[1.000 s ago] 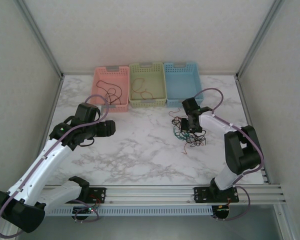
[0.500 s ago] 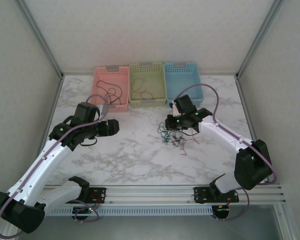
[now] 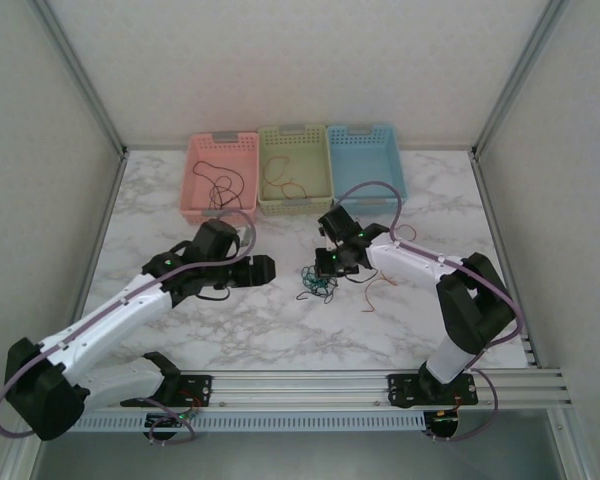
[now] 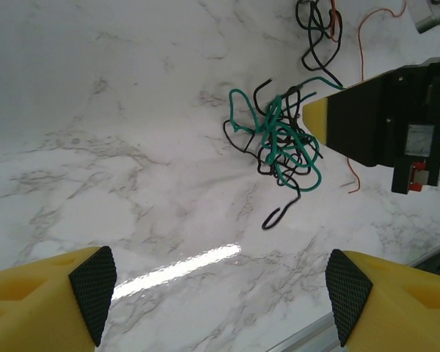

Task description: Untangle the cables

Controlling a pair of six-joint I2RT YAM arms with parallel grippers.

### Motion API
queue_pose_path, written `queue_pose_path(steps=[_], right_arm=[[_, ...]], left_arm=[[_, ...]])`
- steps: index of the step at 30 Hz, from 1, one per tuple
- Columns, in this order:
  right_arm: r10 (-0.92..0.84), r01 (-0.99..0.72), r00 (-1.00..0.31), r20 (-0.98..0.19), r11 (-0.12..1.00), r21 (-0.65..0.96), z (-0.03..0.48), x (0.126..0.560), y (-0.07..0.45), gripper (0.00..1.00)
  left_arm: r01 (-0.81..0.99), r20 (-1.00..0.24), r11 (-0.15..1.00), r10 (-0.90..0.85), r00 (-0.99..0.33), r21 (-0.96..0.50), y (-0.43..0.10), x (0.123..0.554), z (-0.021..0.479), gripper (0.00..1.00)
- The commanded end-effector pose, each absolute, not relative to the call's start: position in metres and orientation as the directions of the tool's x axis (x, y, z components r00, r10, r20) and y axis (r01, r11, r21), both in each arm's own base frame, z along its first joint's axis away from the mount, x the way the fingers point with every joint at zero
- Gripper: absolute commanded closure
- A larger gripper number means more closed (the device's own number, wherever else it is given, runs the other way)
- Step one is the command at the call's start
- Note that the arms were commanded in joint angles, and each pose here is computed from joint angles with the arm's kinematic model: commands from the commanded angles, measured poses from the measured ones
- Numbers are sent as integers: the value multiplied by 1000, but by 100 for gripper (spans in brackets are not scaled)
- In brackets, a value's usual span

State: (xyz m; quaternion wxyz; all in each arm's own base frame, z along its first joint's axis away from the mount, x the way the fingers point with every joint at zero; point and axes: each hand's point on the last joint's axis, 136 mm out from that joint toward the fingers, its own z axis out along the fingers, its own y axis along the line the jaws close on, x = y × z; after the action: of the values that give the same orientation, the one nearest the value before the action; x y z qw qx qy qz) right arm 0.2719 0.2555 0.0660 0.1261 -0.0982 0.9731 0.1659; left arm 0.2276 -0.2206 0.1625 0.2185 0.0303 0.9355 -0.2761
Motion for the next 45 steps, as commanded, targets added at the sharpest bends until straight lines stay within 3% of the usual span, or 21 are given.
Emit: queue_pose_path(steps=[1,2,6,10,15,30,37,45], right_arm=[[-122,-192,-958,-258,944,268,56,264,234,81],[-127,-208,-957,-260,927,312,59,260,236,72],[-113,-228,-944,-311,903,364,82,258,228,56],[26,-94,-939,-343,940,328,102,275,177,52],[168,120,-932,-321,979,166,92,285,105,48],[411,396,-862,-295,911,113,44,385,77,52],[424,437,-856,-295,899,25,32,392,65,53],[422,441,-864,-275,898,-8,13,388,62,66]], left_arm=[[191,-434,827,-70,-898,-529,-241,232,159,22],[199,-435,826,-62,-898,-528,-246,233,156,22],[207,-439,830,-50,-897,-518,-256,238,149,22],[211,-442,835,-43,-896,-508,-263,244,141,22],[222,-443,843,-22,-896,-490,-270,246,134,22],[238,-466,871,12,-885,-430,-257,237,141,22],[241,-475,875,15,-880,-419,-250,234,144,22],[239,-473,878,16,-881,-414,-248,233,141,22]])
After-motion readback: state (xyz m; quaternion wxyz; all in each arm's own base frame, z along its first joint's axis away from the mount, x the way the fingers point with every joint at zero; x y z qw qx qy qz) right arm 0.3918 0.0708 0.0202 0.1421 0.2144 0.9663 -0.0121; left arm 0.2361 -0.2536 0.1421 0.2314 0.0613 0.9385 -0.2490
